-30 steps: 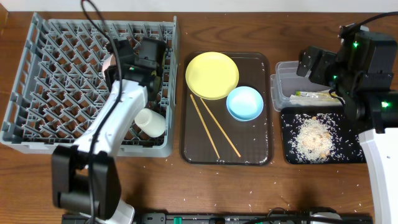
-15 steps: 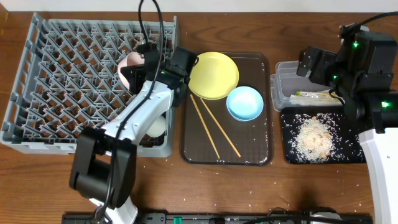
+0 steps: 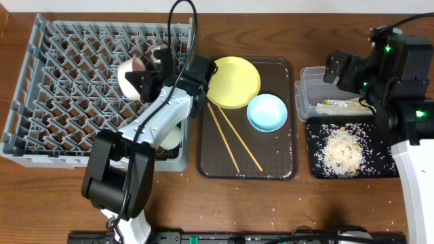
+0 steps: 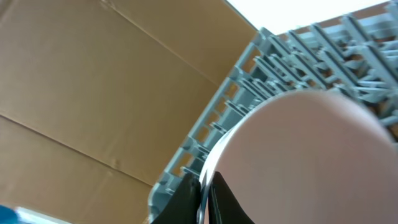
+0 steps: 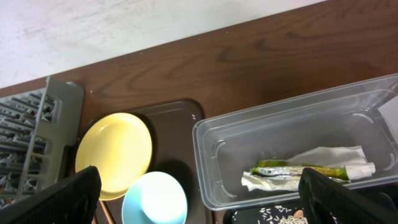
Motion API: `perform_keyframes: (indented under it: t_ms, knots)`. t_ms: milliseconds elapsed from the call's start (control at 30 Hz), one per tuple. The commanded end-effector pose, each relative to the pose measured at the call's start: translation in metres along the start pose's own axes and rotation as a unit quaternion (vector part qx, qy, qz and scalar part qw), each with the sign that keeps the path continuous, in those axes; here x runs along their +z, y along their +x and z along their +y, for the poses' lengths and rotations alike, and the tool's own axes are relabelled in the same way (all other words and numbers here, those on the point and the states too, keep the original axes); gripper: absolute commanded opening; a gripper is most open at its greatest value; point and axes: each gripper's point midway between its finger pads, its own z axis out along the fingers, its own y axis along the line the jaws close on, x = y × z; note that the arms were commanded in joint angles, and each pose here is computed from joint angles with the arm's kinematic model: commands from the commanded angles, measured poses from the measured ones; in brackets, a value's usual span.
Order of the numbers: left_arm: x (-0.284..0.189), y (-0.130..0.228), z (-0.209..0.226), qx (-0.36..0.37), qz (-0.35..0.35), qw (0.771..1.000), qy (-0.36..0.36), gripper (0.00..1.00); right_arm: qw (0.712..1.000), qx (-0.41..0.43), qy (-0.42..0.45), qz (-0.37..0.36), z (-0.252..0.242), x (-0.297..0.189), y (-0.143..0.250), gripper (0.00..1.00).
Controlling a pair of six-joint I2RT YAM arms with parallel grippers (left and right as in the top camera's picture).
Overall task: Sort waste into correct bins and load items into the dishwasher
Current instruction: 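Set white bowl in rack, open left gripper, move back toward tray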
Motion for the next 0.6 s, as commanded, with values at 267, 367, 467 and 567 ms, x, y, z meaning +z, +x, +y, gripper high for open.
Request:
perform_keyframes:
  t_ms: [267,367,467,567]
  knots:
    - [-0.009,0.003,-0.013,0.021,-0.003,0.999,0.024,0.07,1.0,0.009,0.009,-0.003,-0.004,0.001,-0.003,0.99]
    - [-0.017,0.006,-0.02,0.019,-0.013,0.999,0.029,0.07,1.0,0.009,0.009,-0.003,-0.004,0.001,-0.003,0.99]
    - [-0.019,0.008,-0.022,0.021,-0.015,0.999,0.031,0.07,1.0,0.009,0.009,-0.003,-0.004,0.001,-0.003,0.99]
    - [-0.019,0.009,-0.025,0.024,-0.015,0.999,0.031,0.07,1.0,0.009,0.009,-0.003,-0.004,0.001,-0.003,0.99]
